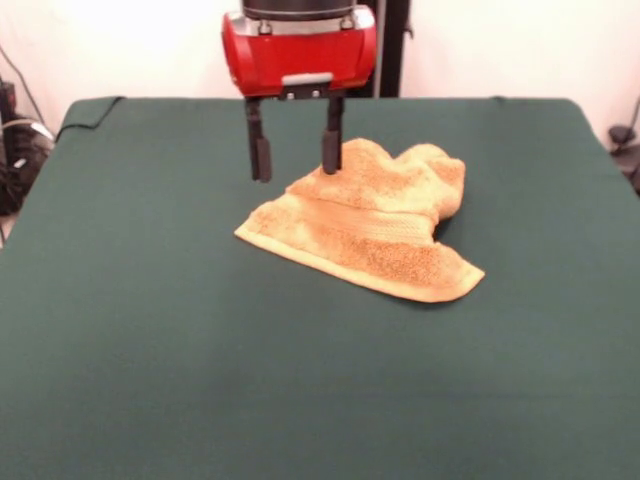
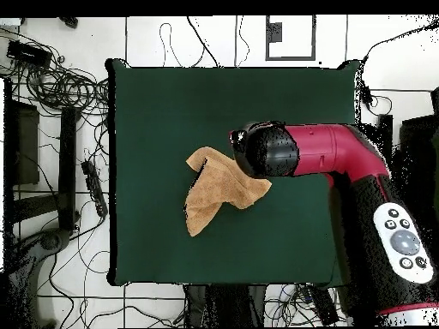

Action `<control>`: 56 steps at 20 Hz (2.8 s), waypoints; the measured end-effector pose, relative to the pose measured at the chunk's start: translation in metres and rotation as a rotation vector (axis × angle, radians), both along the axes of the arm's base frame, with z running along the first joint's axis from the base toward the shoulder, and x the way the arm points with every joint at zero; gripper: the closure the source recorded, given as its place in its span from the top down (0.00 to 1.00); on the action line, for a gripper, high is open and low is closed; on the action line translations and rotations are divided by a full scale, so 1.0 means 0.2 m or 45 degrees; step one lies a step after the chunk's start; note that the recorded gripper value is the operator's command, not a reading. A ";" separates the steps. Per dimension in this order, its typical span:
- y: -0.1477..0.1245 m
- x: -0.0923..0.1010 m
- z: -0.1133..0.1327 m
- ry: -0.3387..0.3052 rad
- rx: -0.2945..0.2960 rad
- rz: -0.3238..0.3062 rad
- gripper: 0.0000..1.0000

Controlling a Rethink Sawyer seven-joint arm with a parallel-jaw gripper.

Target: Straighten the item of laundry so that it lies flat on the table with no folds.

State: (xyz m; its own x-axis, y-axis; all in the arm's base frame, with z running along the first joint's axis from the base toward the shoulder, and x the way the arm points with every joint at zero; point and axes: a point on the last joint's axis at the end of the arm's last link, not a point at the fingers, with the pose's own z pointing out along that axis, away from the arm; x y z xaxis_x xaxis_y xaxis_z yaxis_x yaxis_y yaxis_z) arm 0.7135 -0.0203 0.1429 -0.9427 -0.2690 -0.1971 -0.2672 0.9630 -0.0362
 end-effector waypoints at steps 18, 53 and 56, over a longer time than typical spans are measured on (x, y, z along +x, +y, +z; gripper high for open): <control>-0.09 -0.02 -0.06 -0.007 -0.001 0.032 1.00; -0.01 -0.19 -0.48 0.043 0.135 0.052 1.00; -0.01 -0.21 -0.51 0.038 0.127 0.069 1.00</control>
State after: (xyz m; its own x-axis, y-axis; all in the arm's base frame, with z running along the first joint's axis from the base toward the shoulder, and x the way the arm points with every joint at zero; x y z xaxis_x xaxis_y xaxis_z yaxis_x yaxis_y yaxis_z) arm 0.6723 -0.0226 0.0403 -0.9332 -0.3002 -0.1974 -0.3185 0.9455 0.0681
